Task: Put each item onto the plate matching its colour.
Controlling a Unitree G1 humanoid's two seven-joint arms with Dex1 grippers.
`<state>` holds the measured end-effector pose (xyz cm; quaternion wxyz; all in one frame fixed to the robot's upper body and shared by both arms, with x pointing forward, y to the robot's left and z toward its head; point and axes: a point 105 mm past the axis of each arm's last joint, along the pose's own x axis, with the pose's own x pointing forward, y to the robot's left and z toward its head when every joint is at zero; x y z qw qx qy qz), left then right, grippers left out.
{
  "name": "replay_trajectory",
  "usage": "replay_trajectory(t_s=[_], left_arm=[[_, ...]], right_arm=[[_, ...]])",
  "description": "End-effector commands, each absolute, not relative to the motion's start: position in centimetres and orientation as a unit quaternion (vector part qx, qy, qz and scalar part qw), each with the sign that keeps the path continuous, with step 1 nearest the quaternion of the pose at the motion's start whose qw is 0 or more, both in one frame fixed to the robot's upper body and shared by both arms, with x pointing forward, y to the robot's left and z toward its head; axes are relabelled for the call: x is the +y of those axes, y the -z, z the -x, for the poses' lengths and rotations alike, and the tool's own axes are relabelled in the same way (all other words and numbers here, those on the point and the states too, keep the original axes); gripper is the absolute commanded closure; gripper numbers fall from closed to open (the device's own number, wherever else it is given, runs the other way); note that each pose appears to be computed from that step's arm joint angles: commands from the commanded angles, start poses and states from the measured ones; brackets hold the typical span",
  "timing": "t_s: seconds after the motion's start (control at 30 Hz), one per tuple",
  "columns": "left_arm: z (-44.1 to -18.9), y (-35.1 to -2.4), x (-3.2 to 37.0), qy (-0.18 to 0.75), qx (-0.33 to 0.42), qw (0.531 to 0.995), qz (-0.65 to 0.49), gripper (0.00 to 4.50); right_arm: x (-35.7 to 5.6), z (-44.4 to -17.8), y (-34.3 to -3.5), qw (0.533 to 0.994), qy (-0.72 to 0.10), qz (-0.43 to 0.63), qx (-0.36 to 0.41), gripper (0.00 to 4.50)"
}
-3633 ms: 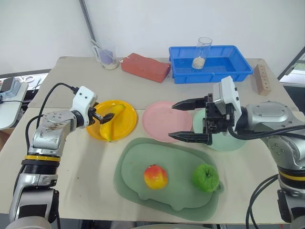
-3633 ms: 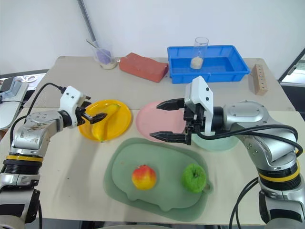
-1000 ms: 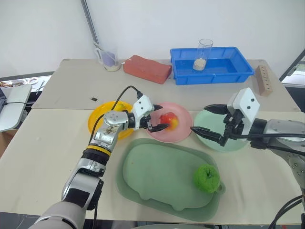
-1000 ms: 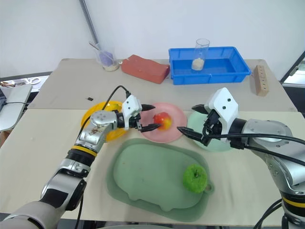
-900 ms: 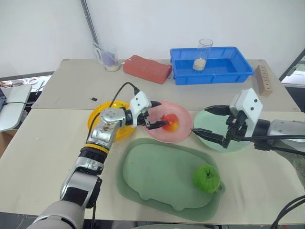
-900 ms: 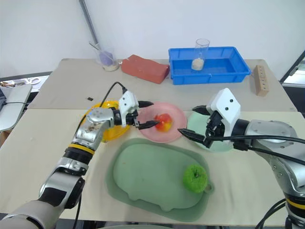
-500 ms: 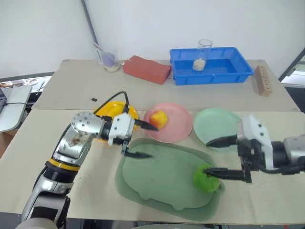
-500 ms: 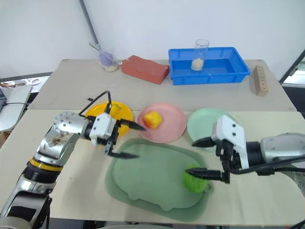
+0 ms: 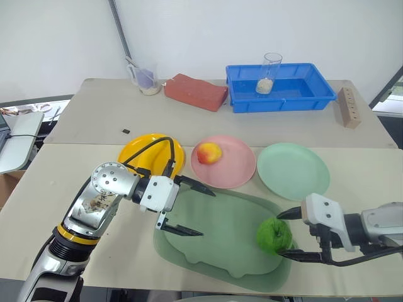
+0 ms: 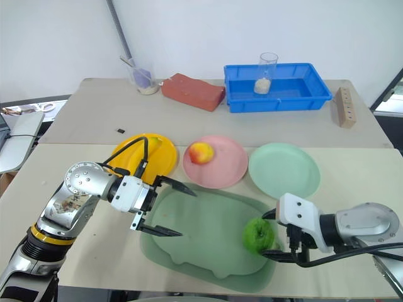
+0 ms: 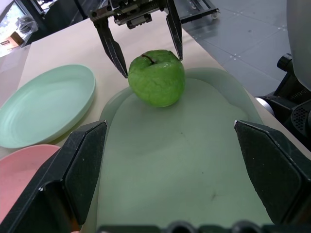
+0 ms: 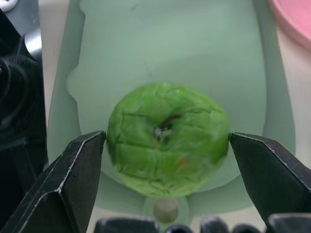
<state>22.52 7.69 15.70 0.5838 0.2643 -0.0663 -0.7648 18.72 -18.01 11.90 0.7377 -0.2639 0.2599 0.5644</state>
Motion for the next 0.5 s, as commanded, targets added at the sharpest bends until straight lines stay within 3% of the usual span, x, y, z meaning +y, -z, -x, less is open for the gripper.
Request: replay_trajectory(t_s=[0.03, 0.23, 0.27, 0.37, 0.5], left_arm=[[-22.1, -16.0, 7.3, 0.767, -0.082, 0.574, -0.275, 0.06], [-21.9, -15.9, 7.3, 0.768, -0.082, 0.572, -0.275, 0.06], [-21.9, -15.9, 7.3, 0.768, -0.082, 0.572, -0.275, 0.00], [-21.7, -15.9, 7.3, 0.768, -0.082, 0.573, -0.274, 0.00], [-22.7, -16.4, 7.4, 0.755, -0.082, 0.592, -0.269, 0.00]], right_arm=[[-17.8, -19.0, -11.6, 0.740, -0.563, 0.273, 0.247, 0.00], [-17.5, -19.6, -11.6, 0.751, -0.557, 0.270, 0.232, 0.00], [-17.5, -19.7, -11.7, 0.751, -0.556, 0.269, 0.231, 0.54], [-17.6, -19.7, -11.8, 0.750, -0.559, 0.267, 0.232, 1.39], [-17.5, -19.9, -13.0, 0.757, -0.559, 0.254, 0.223, 1.55]])
